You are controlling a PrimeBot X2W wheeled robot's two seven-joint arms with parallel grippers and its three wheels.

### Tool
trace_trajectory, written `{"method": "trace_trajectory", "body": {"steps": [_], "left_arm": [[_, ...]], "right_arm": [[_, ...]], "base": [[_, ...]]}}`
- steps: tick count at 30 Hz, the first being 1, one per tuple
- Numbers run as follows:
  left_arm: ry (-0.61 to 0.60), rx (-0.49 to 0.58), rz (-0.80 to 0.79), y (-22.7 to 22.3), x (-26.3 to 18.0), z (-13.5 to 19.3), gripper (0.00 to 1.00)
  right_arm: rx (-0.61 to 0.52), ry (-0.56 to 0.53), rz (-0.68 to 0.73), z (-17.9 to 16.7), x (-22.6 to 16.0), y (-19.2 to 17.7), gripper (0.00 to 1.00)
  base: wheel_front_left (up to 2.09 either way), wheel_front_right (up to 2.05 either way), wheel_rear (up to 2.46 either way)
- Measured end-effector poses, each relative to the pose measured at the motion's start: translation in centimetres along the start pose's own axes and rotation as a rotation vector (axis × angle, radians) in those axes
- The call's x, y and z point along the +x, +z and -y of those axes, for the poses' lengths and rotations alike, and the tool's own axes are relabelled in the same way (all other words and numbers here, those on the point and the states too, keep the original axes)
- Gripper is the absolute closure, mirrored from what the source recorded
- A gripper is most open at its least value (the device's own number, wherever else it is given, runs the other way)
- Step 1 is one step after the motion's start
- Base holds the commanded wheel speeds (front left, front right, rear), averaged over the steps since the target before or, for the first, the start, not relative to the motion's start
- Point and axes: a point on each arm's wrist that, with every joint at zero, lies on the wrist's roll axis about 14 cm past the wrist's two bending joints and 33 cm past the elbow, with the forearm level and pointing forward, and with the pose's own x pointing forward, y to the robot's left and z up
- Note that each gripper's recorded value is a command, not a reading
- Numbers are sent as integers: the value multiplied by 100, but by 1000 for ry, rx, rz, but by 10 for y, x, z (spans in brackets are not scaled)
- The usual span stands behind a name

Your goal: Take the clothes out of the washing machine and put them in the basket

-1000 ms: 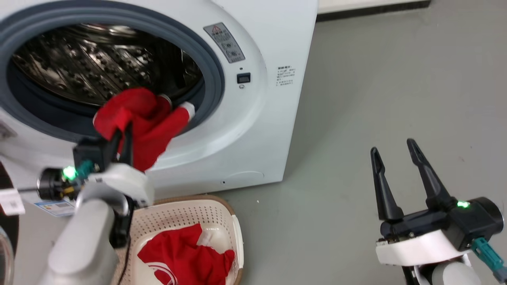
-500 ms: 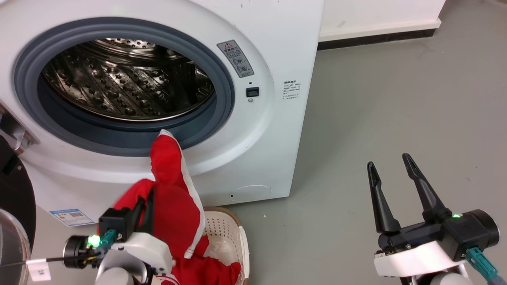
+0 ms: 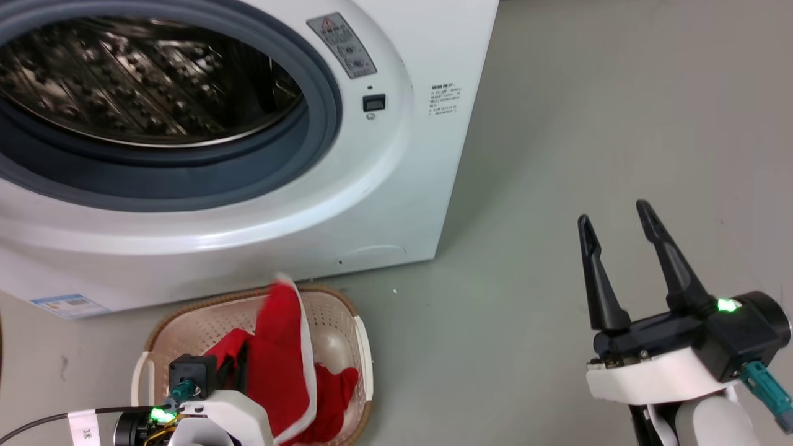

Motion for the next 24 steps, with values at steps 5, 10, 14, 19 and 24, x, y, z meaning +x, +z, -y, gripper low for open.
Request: {"method": "trace_trajectory", "body": {"steps": [5, 10, 14, 19, 24], "left_arm": [[4, -29, -122, -38, 14, -2, 100], [10, -48, -222, -68, 32, -6, 100], [12, -47, -298, -90, 49, -11, 100], [9, -27, -374, -114, 72, -16, 100], [18, 1, -472, -147, 85, -27, 100]], "right_arm": [[-11, -15, -31, 8, 11, -15, 0], [-11, -19, -61, 12, 24, -32, 0], [-10, -15, -79, 14, 38, -47, 0], [-13, -6, -107, 15, 55, -70, 0], [-9, -1, -140, 16, 68, -97, 0]], "base": [[0, 0, 0], [0, 0, 0], [0, 0, 0], [0, 0, 0], [0, 0, 0]]}}
